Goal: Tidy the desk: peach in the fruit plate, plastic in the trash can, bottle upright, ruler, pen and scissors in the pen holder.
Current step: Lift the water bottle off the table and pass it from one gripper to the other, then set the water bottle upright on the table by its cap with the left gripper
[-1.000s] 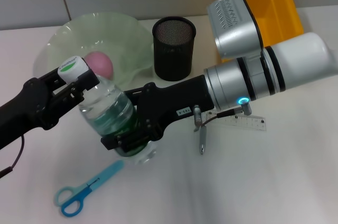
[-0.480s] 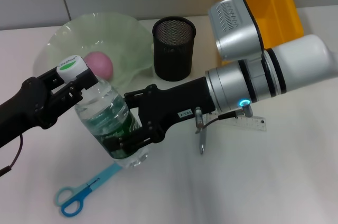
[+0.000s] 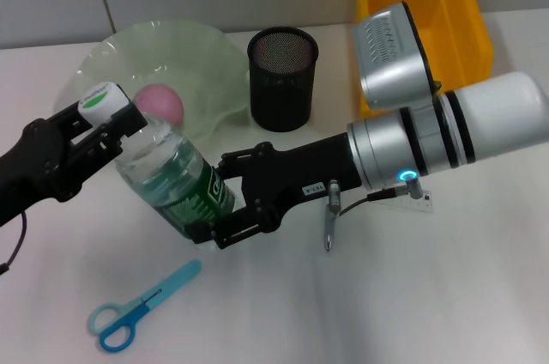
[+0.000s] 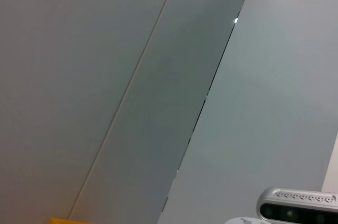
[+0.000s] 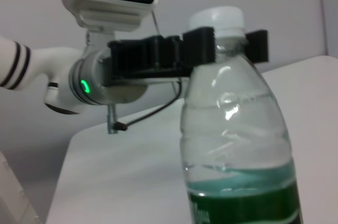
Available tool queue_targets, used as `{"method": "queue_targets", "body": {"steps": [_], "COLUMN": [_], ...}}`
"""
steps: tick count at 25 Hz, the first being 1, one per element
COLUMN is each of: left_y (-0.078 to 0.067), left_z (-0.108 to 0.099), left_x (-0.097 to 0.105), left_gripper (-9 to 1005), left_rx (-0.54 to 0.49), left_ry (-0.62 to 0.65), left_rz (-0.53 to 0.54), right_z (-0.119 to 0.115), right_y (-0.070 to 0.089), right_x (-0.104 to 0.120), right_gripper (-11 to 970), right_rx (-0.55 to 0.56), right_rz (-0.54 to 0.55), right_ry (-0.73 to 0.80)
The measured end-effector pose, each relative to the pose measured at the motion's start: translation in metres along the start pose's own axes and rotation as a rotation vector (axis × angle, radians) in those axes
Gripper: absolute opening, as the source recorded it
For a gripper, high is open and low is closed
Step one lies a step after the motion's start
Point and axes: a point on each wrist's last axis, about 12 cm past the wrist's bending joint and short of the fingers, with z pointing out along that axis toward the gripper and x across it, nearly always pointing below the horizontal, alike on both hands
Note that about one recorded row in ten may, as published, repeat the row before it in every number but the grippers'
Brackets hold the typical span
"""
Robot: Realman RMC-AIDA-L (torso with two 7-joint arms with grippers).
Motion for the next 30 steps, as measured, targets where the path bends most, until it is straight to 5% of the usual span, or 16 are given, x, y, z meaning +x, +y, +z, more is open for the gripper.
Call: {"method": "queue_targets", "body": {"steps": [30], "left_y": [0.011], "left_z": [-0.007], "left_x": [-0.004], "left_gripper": [475], "left_rx": [-0.131], "left_ry": [-0.053], "left_rz": [0.110], "right_z": [-0.006], "right_y": [-0.008], "right_x": [0.034], "right_gripper": [830], "right_rx": [0.126], "right_rz": [0.027], "right_ry": [0.039]}}
